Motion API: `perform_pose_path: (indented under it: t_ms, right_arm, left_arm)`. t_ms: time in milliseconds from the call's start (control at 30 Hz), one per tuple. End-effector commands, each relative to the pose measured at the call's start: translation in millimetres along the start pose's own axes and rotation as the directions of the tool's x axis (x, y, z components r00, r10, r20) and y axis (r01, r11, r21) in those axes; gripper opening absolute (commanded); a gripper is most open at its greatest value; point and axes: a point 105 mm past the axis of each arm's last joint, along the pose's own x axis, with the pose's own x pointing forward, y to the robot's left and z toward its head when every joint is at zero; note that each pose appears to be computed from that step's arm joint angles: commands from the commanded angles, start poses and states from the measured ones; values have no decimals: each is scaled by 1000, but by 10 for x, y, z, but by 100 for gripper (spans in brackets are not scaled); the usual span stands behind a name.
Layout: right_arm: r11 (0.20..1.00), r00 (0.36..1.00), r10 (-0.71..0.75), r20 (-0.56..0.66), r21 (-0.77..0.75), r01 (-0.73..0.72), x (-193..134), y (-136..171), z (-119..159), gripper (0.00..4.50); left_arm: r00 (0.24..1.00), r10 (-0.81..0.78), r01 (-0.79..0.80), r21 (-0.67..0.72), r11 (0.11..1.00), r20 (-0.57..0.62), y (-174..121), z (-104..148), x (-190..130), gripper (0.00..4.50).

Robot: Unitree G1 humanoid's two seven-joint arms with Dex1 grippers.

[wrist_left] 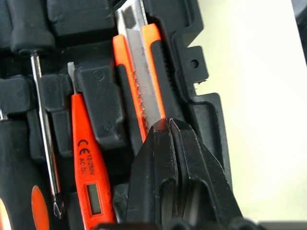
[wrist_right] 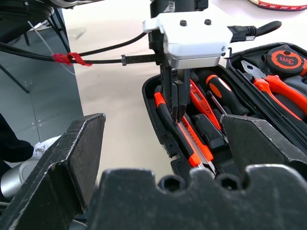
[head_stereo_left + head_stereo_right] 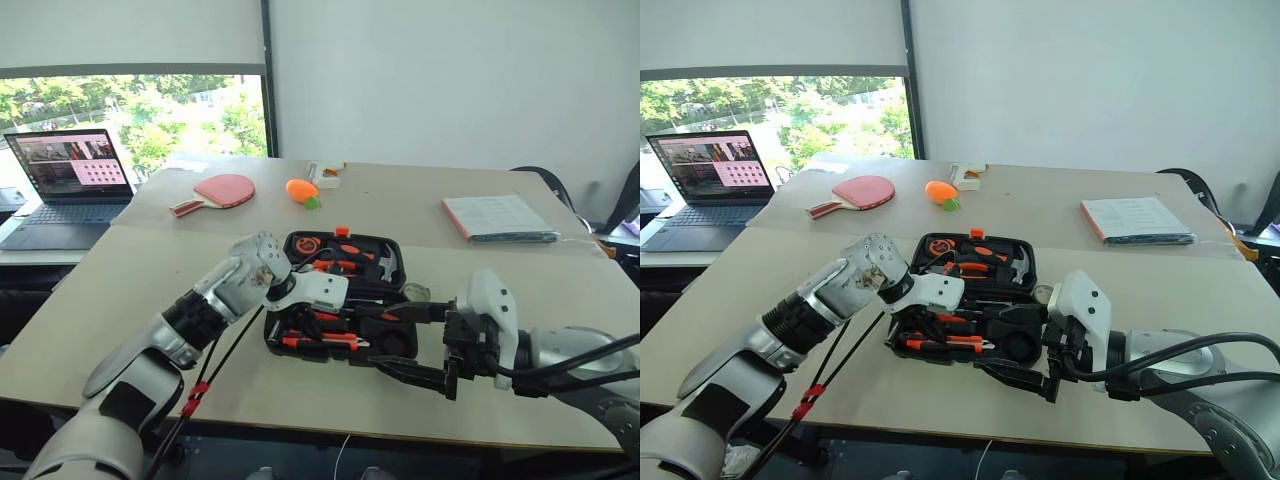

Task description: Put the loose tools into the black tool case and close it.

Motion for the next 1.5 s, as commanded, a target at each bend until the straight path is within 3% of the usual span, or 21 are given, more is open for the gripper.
perform_pose_path:
  t_ms: [33,200,333,567,600,667,767,800,967,1033,1133,1333,1500]
  right_arm:
    - [999,1000,1,16,-38,-1,-18,47,65,450]
    - [999,1000,-3,15,-38,3,-22,45,67,450]
    - [999,1000,-7,10,-38,7,-28,44,56,450]
    - [996,996,-71,-60,-67,67,-205,-85,-10,450]
    - [993,992,-98,-79,-73,92,-268,-139,-33,450]
    - [986,981,-164,-105,-57,159,-430,-274,-73,450]
    - [950,938,-310,-155,-21,311,-793,-526,-190,450]
    - [934,920,-353,-172,-6,357,-922,-583,-231,450]
    - [872,844,-474,-251,0,490,-1465,-688,-337,450]
    - [873,837,-474,-273,-20,487,-1541,-706,-321,450]
    - [899,856,-430,-288,-45,436,-1461,-769,-261,450]
    - [960,898,-266,-349,-179,215,-902,-1040,-188,450]
    - [957,859,-219,-464,-275,95,-467,-1393,-307,450]
  left_arm:
    - [999,-44,45,42,998,-26,-109,-1,84,11]
    - [995,-27,35,78,996,-92,-120,-126,216,11]
    - [998,48,-46,57,997,-39,47,-49,192,11]
    - [923,189,-142,-159,977,334,356,384,-456,11]
    - [909,197,-137,-182,974,366,357,398,-562,49]
    - [872,215,-142,-195,971,439,343,427,-769,82]
    - [805,225,-137,-197,971,548,252,432,-1074,194]
    - [789,238,-151,-196,969,566,228,391,-1150,214]
    - [740,314,-212,-237,948,595,91,116,-1460,397]
    - [741,317,-218,-235,947,591,-11,44,-1545,440]
    - [742,309,-219,-221,950,595,-109,49,-1594,440]
    - [735,325,-286,-162,944,595,-193,143,-1558,440]
    - [685,354,-351,-138,926,636,-222,209,-1560,440]
